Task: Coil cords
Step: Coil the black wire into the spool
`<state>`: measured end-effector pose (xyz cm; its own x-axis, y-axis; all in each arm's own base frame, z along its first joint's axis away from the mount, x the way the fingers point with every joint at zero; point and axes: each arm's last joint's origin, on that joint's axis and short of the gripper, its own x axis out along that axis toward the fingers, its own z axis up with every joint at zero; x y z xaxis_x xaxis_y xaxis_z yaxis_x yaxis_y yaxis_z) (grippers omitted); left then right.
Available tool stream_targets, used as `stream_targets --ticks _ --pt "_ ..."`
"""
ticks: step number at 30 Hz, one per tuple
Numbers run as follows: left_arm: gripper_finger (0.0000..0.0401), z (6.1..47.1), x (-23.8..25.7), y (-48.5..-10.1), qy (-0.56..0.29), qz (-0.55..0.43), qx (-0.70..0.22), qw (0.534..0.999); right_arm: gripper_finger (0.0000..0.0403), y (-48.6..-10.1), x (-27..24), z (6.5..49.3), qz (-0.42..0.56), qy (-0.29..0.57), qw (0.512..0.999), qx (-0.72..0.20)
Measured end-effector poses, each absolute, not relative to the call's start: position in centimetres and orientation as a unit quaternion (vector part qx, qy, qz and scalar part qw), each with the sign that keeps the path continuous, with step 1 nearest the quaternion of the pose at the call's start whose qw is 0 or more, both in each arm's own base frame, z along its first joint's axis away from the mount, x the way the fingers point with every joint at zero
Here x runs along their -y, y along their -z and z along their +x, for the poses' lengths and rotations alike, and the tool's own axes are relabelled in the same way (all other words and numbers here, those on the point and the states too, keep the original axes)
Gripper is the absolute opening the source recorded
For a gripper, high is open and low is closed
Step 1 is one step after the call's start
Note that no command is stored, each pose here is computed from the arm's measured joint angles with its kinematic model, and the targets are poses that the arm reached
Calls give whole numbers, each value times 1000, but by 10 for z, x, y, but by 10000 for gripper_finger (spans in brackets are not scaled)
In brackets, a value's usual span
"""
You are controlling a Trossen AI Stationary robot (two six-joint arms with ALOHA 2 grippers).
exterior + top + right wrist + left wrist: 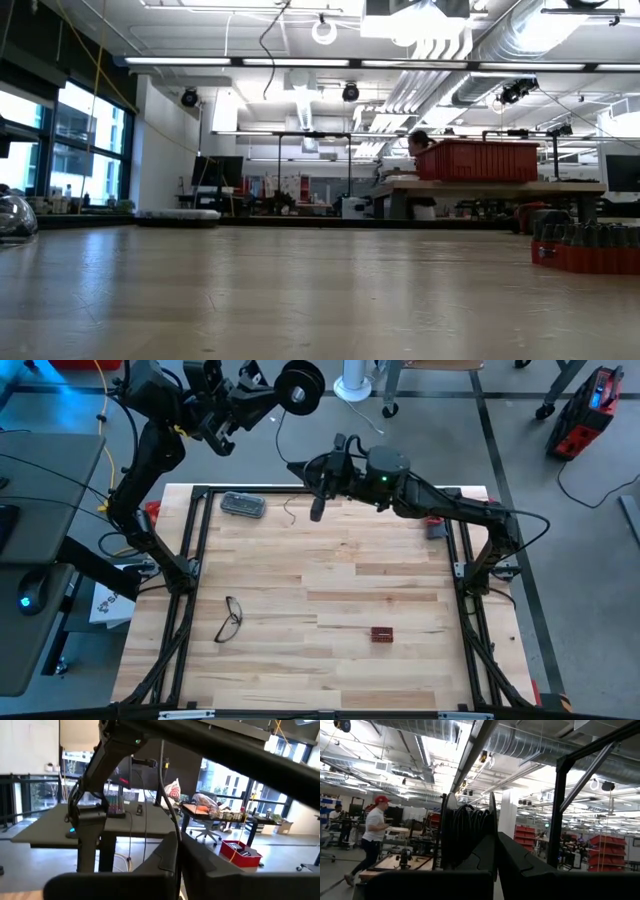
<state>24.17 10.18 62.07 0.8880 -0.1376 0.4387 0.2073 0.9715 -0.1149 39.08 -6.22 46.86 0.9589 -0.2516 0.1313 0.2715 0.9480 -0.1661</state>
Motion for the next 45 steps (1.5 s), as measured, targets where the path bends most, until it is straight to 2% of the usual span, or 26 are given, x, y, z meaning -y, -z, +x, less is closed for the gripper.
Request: stream_targets --ticks 7,17,24,30,40,45 --pt "0 240 -107 -620 77 -82 214 970 2 -470 50 383 -91 118 989 23" --pt "0 217 -108 -612 22 -150 139 979 0 -486 36 354 -107 108 988 -2" --pt "0 192 -95 -607 -24 -209 86 974 0 -494 35 338 -110 106 988 -15" --pt "0 176 -86 -604 -27 -286 58 956 0 -500 33 328 -114 105 988 -14" --pt "0 187 -71 -586 -8 -409 -34 912 0 -516 33 308 -138 130 982 11" --pt "0 202 -69 -581 1 -421 -54 906 0 -522 36 299 -143 142 979 23"
